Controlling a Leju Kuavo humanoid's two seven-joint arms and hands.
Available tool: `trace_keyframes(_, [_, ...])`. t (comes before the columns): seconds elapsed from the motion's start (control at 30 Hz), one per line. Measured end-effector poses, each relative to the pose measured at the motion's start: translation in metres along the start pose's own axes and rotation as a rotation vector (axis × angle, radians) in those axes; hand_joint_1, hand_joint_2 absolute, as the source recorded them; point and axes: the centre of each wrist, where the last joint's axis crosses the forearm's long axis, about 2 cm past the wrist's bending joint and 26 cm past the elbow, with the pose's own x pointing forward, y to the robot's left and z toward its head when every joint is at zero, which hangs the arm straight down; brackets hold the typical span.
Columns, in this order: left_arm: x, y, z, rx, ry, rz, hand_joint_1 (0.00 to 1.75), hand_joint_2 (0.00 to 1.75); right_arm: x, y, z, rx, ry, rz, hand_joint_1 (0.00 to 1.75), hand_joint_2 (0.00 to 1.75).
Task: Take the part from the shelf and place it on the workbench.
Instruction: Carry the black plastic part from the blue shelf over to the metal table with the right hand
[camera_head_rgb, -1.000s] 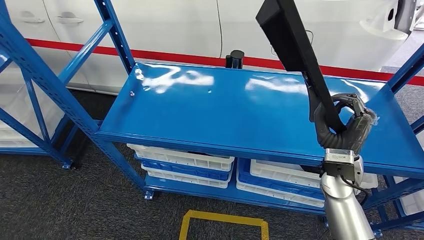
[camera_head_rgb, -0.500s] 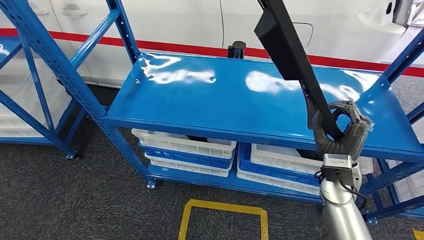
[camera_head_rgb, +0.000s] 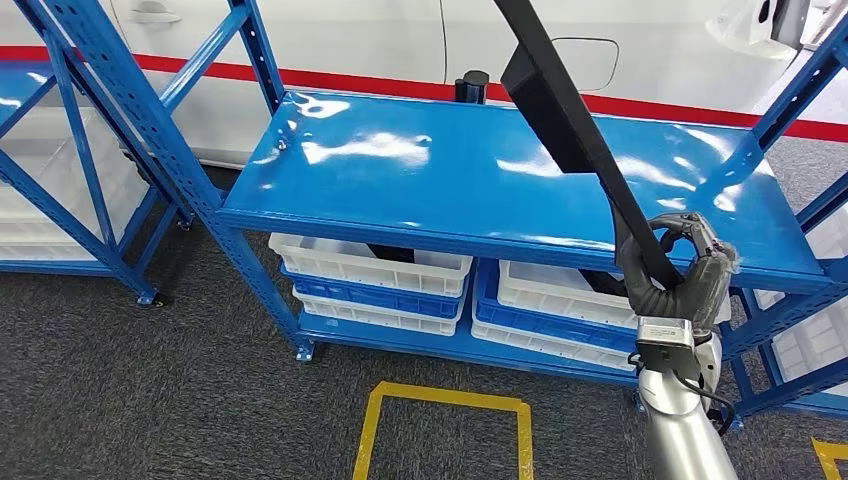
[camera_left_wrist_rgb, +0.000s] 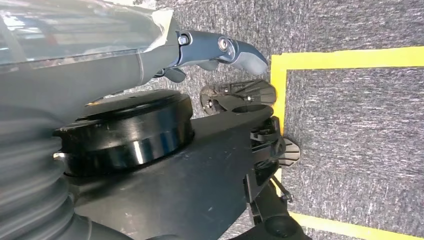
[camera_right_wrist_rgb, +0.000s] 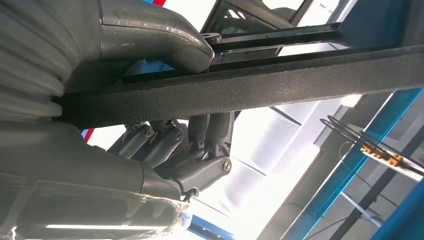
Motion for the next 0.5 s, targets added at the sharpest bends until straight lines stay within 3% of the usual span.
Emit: trace_keyframes(0.5, [-0.0024,0.0007,0.0008,0.004,-0.006,-0.006,0.0,1.75,-0.0044,0.0031,0.0014,0.007,0.024,-0.008,1.75,1.75])
